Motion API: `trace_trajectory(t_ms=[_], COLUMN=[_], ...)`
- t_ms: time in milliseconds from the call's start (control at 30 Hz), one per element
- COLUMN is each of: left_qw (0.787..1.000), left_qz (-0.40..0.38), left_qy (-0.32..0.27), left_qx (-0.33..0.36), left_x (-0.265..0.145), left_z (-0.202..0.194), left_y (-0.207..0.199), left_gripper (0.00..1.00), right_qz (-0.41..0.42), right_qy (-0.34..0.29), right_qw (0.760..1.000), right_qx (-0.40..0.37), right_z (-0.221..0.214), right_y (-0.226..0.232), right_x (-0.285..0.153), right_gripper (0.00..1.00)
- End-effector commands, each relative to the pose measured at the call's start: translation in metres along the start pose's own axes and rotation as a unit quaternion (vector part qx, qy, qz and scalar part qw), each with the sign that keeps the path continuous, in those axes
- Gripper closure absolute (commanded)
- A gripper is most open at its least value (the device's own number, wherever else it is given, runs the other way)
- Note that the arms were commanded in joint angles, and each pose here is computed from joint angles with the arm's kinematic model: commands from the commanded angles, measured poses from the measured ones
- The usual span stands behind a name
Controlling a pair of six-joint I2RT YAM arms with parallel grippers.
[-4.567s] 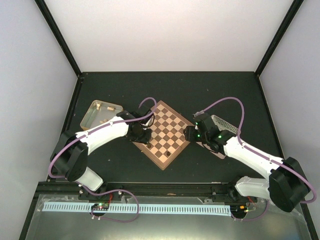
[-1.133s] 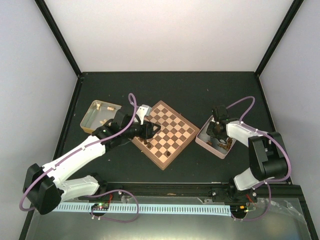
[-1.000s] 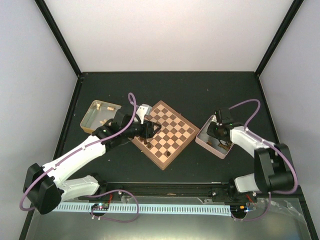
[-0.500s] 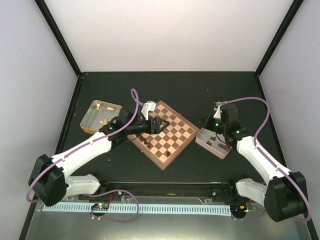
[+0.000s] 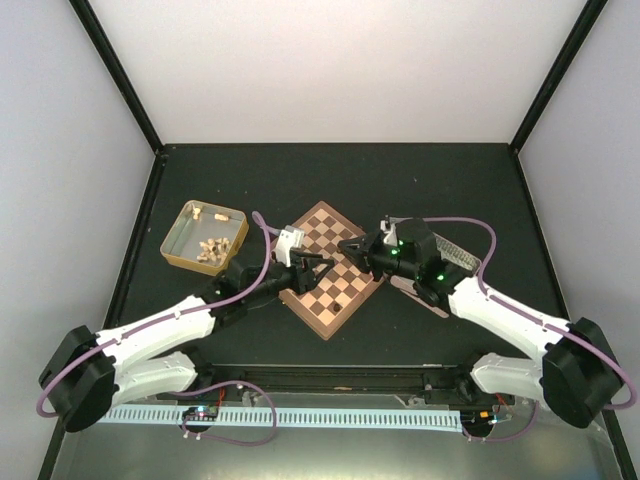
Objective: Set up the chess pieces on the board
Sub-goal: Place the chess piece on the chessboard.
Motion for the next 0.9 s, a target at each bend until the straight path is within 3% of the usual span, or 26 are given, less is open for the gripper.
trace_trajectory(t_ms=[0, 133, 300, 600, 867], left_qw=[0.996, 0.995, 0.995, 0.996, 0.993], left_qz=[-0.044, -0.053, -0.043, -0.013, 0.001], left_qy=[-0.066, -0.071, -0.064, -0.050, -0.064], left_qx=[0.040, 0.052, 0.060, 0.075, 0.103], left_x=[-0.009, -0.009, -0.005, -0.004, -0.002], left_z=[0.022, 0.024, 0.023, 0.018, 0.031], left_y=[-0.023, -0.025, -0.023, -0.014, -0.019], left_gripper=[0.53, 0.54, 0.64, 0.62, 0.76], right_qz=[0.027, 0.030, 0.038, 0.065, 0.067], right_qy=[0.013, 0.031, 0.054, 0.062, 0.076], right_qw=[0.998, 0.997, 0.995, 0.991, 0.990], right_qx=[0.058, 0.063, 0.074, 0.098, 0.098], right_z=[-0.008, -0.015, -0.020, -0.021, -0.025], right_y=[0.011, 0.014, 0.017, 0.025, 0.025], right_x=[0.010, 0.017, 0.021, 0.019, 0.019], right_gripper=[0.88, 0.88, 0.87, 0.87, 0.87])
Point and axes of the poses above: each gripper's point midway between its finger pads, its own x axis out along the fingers, its own y axis along the line the jaws close on, z = x × y, the point moved 5 cm from there along -x, back along the fingers, and after that the axes turned 10 degrees about -x, right-handed, at the moved point
